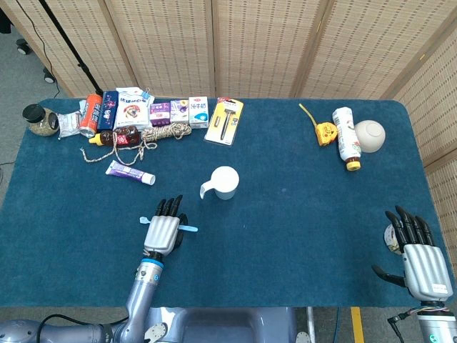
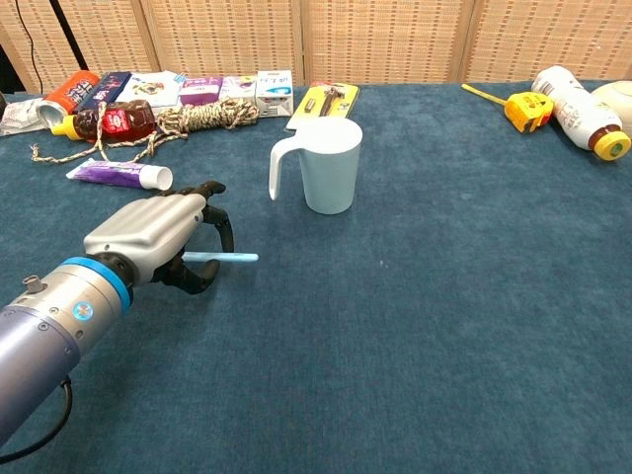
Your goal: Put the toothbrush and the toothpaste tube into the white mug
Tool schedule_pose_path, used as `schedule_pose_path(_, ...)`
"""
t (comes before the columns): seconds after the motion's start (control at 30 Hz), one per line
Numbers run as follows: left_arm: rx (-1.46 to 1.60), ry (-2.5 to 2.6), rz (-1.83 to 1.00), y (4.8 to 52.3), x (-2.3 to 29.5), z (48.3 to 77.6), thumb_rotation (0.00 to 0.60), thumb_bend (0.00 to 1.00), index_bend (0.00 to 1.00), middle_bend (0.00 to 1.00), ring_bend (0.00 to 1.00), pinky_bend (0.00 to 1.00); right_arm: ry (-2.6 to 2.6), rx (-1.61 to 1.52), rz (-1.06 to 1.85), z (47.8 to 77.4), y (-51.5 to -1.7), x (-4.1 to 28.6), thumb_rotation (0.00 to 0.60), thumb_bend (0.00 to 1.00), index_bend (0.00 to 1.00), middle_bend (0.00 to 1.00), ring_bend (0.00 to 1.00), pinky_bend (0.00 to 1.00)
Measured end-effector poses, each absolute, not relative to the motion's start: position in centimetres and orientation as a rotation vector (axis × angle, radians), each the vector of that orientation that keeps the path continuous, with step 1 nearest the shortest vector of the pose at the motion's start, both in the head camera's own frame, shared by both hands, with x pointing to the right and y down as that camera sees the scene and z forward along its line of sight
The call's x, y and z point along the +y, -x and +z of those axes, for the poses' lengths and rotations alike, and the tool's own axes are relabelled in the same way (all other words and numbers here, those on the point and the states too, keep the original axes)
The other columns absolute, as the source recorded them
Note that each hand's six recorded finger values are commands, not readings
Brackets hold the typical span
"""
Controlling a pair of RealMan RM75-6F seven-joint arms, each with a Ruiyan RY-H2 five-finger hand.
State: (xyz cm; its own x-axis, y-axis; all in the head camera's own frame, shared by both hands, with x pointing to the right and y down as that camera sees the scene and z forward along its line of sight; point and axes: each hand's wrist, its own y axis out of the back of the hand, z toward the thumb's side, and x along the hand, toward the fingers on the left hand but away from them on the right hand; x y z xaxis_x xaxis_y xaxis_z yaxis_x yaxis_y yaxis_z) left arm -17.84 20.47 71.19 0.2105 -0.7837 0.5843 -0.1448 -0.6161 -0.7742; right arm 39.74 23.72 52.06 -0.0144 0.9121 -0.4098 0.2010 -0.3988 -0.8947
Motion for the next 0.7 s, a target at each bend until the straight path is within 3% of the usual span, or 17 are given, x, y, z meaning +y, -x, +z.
schedule_pose_path(0.7,0.952,1.962,-1.304,17.8,18.8,65.9,0.600,0.50,0.51,0.00,0.00,0.00,1.649,-1.164,1.465,52.2,-39.6,23.8,0.600,0.00,0.00,0.00,0.00,0.00)
